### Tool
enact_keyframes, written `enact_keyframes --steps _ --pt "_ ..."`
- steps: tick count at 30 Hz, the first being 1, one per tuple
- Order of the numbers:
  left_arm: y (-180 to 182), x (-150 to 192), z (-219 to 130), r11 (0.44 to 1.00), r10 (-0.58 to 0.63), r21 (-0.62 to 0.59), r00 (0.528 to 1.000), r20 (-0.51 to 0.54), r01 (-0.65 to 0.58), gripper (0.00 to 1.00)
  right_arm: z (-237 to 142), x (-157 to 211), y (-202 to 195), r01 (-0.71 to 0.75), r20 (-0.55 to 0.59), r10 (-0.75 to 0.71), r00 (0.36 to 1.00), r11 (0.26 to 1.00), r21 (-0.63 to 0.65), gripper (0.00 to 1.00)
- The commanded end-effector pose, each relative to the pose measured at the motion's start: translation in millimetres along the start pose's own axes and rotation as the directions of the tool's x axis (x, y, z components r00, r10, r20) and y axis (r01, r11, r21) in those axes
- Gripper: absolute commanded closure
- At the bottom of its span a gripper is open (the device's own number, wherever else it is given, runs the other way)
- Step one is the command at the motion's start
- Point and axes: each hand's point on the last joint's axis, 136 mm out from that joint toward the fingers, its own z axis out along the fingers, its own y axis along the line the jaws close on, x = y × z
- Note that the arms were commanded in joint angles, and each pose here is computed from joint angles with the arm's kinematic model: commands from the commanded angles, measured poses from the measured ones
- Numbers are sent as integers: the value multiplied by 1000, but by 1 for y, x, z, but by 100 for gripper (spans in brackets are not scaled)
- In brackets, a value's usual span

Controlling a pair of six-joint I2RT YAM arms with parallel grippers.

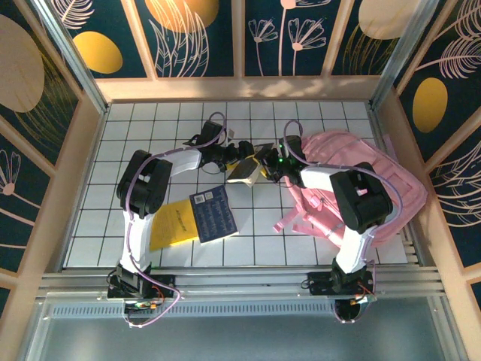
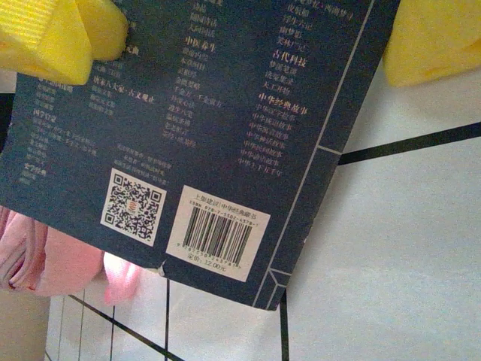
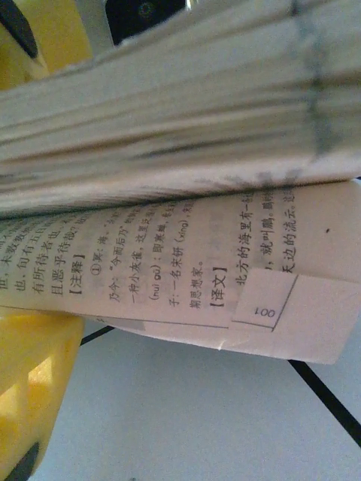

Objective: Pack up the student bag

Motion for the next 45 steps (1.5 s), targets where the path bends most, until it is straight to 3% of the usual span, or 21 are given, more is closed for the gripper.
enact_keyframes --steps 1,8,12,18,24,27,30,34,38,45 --pt "-23 41 2 997 15 73 990 -141 -5 1 -3 11 49 70 -42 -79 996 980 -186 48" --pt "-13 36 -1 998 4 55 992 -128 3 1 -22 6 61 86 -13 -92 996 970 -227 48" --pt "-8 30 -7 999 2 38 995 -105 2 1 -28 0 55 105 17 -104 994 976 -189 60" --pt "-2 1 -42 999 20 -28 1000 10 -20 1 -28 -4 34 128 26 -126 992 986 -111 100" --pt "-11 -28 -107 997 23 -76 982 186 -9 1 -59 -12 70 237 118 -218 969 956 -175 100" --pt "-33 -25 -132 1000 -17 -9 970 242 20 1 -88 -16 107 275 204 -226 952 926 -259 100" --pt "-53 -17 -153 988 -132 118 950 284 102 2 -123 -22 139 288 323 -176 930 894 -343 100" --pt "-90 -12 -187 909 -295 383 900 321 161 1 -165 -29 166 296 488 -56 871 852 -431 100" --pt "-135 -16 -225 770 -382 627 873 303 120 1 -180 -21 186 287 489 19 872 790 -542 100" --pt "-181 -13 -251 663 -379 748 873 307 25 3 -184 -1 207 279 443 40 895 726 -629 100"
